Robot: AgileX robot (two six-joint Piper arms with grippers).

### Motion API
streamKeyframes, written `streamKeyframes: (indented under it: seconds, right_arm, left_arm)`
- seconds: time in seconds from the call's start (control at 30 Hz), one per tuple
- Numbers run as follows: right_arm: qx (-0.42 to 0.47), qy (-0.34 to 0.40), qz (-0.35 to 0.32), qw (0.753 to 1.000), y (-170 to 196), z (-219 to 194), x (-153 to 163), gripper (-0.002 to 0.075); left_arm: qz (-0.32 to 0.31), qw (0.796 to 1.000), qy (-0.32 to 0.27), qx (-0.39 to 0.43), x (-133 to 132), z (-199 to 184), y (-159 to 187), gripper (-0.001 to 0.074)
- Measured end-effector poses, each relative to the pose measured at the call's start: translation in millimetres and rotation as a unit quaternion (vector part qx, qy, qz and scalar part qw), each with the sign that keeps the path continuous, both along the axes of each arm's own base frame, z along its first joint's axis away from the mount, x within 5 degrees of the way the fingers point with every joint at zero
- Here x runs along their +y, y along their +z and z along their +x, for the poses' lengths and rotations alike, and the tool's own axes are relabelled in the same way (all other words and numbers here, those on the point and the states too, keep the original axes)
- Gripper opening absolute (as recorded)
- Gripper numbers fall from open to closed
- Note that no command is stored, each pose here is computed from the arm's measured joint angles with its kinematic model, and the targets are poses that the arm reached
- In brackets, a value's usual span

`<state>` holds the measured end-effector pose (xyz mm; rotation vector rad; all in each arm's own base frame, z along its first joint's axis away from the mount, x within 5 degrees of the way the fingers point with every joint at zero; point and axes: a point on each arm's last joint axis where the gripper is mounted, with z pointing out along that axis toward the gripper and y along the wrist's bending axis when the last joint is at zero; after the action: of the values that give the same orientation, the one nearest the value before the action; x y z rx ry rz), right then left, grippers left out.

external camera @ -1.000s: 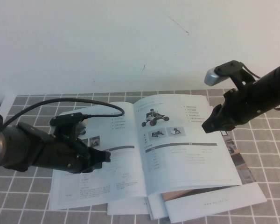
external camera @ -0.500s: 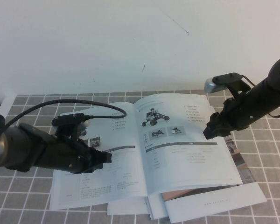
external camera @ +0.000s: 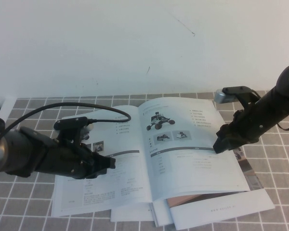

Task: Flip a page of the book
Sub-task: Open the closed book

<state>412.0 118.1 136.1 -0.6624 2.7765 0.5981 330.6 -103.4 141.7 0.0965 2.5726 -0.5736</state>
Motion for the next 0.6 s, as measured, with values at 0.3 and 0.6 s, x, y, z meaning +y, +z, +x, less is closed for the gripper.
streamKeyframes:
  seconds: [0.3,0.6]
  right_arm:
    - [0.023,0.002,0.027,0.999,5.4,0.3,4.3,0.0360]
    - [0.021,0.018,0.072,0.997,32.6,9.8,14.3,0.0360]
  left_arm:
    - [-0.003,1.000,-0.003,0.003,-0.7,-0.6,0.0,-0.0004]
    - [-0.007,1.000,-0.006,0.006,-1.6,-1.4,0.1,-0.0004]
